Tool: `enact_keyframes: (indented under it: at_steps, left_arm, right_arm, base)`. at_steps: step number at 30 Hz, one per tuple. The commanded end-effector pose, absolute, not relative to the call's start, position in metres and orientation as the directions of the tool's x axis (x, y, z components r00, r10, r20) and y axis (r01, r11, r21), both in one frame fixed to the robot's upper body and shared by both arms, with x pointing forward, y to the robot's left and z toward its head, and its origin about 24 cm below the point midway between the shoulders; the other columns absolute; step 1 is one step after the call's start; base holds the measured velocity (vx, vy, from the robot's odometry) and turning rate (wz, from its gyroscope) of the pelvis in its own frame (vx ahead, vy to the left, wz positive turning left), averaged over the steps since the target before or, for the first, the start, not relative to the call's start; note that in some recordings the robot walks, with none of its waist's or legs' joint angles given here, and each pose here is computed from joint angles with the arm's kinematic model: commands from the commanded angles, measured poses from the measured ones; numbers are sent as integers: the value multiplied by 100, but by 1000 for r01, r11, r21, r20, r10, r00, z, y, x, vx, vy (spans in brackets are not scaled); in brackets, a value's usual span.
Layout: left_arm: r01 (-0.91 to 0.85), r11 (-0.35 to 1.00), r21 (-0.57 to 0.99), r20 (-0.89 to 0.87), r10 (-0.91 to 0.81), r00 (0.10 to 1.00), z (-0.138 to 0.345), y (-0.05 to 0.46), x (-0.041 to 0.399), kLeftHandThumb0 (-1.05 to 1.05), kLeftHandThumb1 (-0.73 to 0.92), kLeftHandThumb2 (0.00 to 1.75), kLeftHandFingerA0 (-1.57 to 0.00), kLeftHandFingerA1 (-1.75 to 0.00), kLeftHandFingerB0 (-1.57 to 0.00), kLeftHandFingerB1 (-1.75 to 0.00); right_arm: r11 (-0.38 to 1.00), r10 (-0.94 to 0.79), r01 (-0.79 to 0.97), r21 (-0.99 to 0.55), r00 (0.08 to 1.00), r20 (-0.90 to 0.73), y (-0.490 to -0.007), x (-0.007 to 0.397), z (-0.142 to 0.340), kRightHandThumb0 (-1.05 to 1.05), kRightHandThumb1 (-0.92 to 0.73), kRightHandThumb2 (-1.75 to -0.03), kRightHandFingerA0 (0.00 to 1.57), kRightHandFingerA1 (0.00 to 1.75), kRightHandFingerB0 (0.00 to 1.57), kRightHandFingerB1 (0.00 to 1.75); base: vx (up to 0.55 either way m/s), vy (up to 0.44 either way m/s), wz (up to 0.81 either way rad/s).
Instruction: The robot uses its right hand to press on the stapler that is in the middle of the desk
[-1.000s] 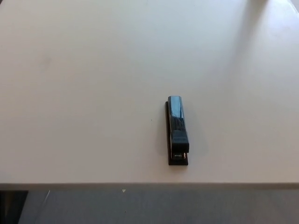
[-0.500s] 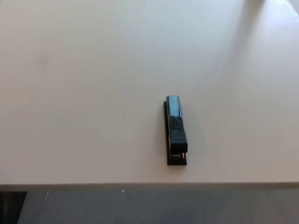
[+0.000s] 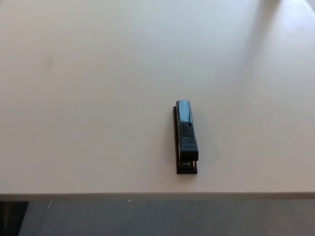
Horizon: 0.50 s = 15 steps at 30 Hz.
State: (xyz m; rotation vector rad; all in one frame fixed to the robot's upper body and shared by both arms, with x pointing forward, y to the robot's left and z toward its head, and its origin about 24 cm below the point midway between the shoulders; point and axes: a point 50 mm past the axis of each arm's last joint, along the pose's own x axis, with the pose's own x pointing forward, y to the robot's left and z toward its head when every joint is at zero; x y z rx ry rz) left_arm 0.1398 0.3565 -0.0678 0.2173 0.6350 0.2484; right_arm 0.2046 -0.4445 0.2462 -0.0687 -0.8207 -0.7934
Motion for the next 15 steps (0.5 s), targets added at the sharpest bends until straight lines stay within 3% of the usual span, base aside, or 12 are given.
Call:
enact_keyframes:
  at_steps: [1,2,3,6,8,9,11,12,14,15]
  left_arm:
    - [-166,939,300,-520,307,797,-60,366,138,-50,92,92,-3,-32,-3,-25]
    - [-165,939,301,-518,306,799,-60,365,139,-50,92,90,-4,-30,-3,-24]
    - [-169,940,296,-521,307,796,-60,366,139,-50,92,89,-4,-30,-3,-24]
    - [-173,939,296,-523,311,793,-60,366,140,-50,92,90,-4,-31,-2,-24]
    - [-171,941,292,-529,308,791,-61,365,140,-51,92,91,-7,-32,-1,-24]
    - [-169,940,296,-531,309,789,-61,365,140,-56,89,106,-5,-37,0,-27]
    - [-169,938,304,-530,313,788,-61,365,140,-56,89,104,-7,-37,-1,-27]
    - [-169,938,303,-528,312,789,-61,365,141,-51,92,91,-5,-34,-4,-26]
    - [-165,941,297,-526,305,794,-61,365,139,-50,92,92,-3,-32,-3,-25]
    - [-171,940,294,-529,309,790,-62,366,137,-50,92,92,-3,-32,-3,-25]
  right_arm:
    - [959,-232,257,121,463,855,-327,253,332,-13,-76,-73,139,95,77,51]
    - [964,-215,244,110,462,860,-305,264,341,-13,-73,-72,135,106,93,58]
    - [986,-135,148,71,488,862,-284,275,342,-4,-76,-78,131,106,95,88]
    - [998,-44,-12,60,550,834,-239,297,331,-2,-67,-91,128,110,89,104]
    - [998,8,-49,25,580,815,-209,306,322,-2,-65,-96,127,113,88,108]
    - [997,26,-73,22,591,806,-194,309,317,-1,-64,-99,126,117,87,109]
    - [995,57,-96,2,610,790,-170,311,310,-2,-67,-98,124,124,85,110]
    - [994,79,-104,-18,622,779,-157,314,304,0,-67,-97,125,126,81,113]
    - [986,129,-167,-25,649,750,-130,325,289,-5,-67,-86,131,108,83,110]
    - [977,161,-211,-22,669,726,-114,330,281,-5,-67,-86,131,108,83,110]
  base:
    - [0,0,0]
    - [0,0,0]
    - [0,0,0]
    - [0,0,0]
    - [0,0,0]
    - [0,0,0]
    - [0,0,0]
    - [0,0,0]
    - [0,0,0]
    - [0,0,0]
